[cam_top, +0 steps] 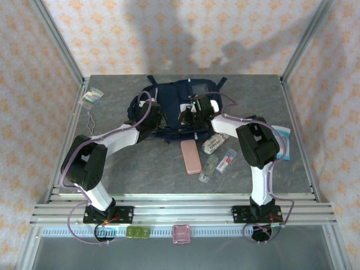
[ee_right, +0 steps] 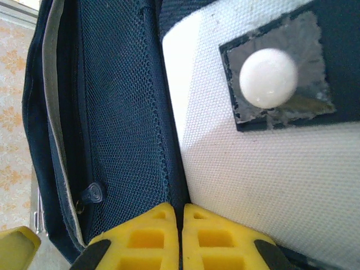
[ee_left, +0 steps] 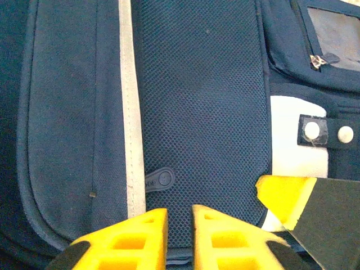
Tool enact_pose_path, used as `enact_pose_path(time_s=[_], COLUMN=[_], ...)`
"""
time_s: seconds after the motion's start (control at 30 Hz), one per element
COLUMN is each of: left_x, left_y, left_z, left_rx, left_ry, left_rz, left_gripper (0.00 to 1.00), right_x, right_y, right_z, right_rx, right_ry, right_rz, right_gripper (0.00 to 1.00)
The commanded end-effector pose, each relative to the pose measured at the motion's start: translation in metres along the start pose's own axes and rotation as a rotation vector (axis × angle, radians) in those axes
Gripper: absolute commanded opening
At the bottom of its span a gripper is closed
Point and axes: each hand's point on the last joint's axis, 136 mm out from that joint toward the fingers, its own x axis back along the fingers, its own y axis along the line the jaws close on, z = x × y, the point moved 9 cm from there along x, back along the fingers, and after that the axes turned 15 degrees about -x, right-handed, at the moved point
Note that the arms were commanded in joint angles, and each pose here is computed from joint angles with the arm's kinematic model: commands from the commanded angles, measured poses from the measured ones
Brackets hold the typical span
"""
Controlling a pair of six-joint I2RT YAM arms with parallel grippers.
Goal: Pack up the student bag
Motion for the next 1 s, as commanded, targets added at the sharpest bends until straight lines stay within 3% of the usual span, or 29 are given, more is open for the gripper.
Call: enact_pose_path(time_s=[0.0,0.3,0.43,0.5,0.7,0.97], left_x=[-0.005,-0.007,-0.013,-0.018,-0.036,-0.065], left_y=[-0.009,-0.026,-0.026,-0.021,-0.001,0.024], left_z=[0.014,0.041,0.057,0.063,0.058,0.024], left_rx=[-0.006,0.022,0.009,-0.008,-0.05,-0.094], left_ry=[0.044,0.06,0.093,0.105,0.116,0.107], left_rz=[0.019,0.068,0.057,0.015,-0.083,-0.176], left_gripper=[0.26,0.35,0.33,0.27,0.17,0.13], right_x=[-0.002,0.018,0.062,0.084,0.115,0.079], right_y=[-0.036,-0.016,-0.013,-0.019,-0.061,-0.066], right_z=[0.023,0.015,-0.005,-0.016,-0.024,0.005], right_rx=[-0.081,-0.015,0.023,0.02,-0.011,-0.011], right_ry=[0.116,0.086,-0.049,-0.125,-0.212,-0.059], right_rz=[0.169,0.157,0.18,0.225,0.346,0.219], right_gripper=[0.09,0.23,0.31,0.31,0.14,0.07])
